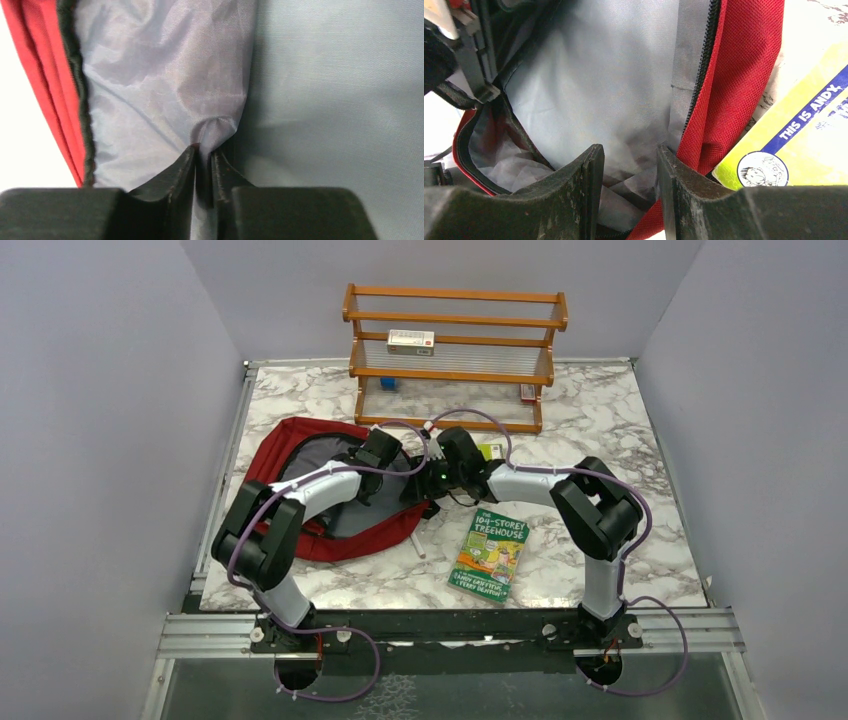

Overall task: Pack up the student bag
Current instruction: Place the student bag at the center of the board.

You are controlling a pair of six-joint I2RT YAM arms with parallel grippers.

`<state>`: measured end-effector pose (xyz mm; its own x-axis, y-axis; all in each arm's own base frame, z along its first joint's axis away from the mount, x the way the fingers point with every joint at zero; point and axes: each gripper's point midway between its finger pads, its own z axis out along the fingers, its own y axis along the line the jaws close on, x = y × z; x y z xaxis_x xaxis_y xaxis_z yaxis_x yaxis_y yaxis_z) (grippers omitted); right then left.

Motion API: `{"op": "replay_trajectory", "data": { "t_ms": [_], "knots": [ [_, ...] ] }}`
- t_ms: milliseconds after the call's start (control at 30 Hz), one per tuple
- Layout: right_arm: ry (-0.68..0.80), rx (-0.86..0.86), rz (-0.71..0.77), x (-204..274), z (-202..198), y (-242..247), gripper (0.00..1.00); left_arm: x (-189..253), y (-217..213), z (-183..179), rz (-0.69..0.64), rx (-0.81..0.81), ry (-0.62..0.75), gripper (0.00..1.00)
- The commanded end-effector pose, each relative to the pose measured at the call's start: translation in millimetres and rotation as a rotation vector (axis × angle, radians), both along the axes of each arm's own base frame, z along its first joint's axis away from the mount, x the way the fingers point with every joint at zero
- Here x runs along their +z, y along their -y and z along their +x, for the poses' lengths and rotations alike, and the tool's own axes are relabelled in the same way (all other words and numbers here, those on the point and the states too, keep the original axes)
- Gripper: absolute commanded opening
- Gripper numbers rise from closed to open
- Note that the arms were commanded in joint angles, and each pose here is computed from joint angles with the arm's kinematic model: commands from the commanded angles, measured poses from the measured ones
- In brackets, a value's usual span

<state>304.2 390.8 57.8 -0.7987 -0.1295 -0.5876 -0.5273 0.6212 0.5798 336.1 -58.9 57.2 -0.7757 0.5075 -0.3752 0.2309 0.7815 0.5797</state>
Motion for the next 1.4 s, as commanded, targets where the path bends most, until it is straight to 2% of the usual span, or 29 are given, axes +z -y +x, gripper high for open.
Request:
{"op": "replay_trajectory", "data": {
  "t_ms": [0, 100, 133, 333, 533, 767, 1000, 1133, 1267, 1367],
  "knots": [
    [-0.001, -0.022, 0.001, 3.6, -2.9, 4.7, 0.48, 38.8, -8.8, 9.0, 0.017, 0.059, 0.125, 0.12],
    [0.02, -0.037, 0.023, 17.9, -1.0, 4.9, 0.48, 54.3, -7.7, 12.3, -0.02, 0.074, 0.186, 0.01],
    [0.031, -0.044, 0.032, 24.2, -0.1, 5.3, 0.48, 58.4, -7.9, 13.3, -0.032, 0.079, 0.206, 0.0],
    [0.102, -0.095, 0.053, 54.0, 5.3, 13.5, 0.49, 68.3, -28.7, 15.8, -0.165, 0.181, 0.287, 0.0],
    [0.119, -0.106, 0.02, 50.8, 9.6, 17.1, 0.49, 86.9, -48.8, 24.8, -0.368, 0.297, 0.397, 0.0],
    [0.157, -0.11, 0.016, 61.2, 15.6, 17.1, 0.5, 103.4, -74.6, 45.1, -0.459, 0.419, 0.506, 0.0],
    [0.21, -0.286, -0.051, 82.3, 23.4, 53.2, 0.51, 95.5, -61.3, 57.3, -0.606, 0.406, 0.48, 0.0],
    [0.259, -0.374, -0.056, 96.7, 18.6, 79.4, 0.53, 101.0, -47.0, 58.7, -0.682, 0.352, 0.482, 0.2],
    [0.289, -0.418, -0.044, 113.0, 8.3, 98.7, 0.57, 113.2, -35.7, 57.4, -0.74, 0.3, 0.489, 0.33],
    [0.282, -0.489, -0.117, 110.1, 1.4, 124.9, 0.59, 130.6, -21.7, 57.1, -0.815, 0.242, 0.51, 0.44]
  ]
}}
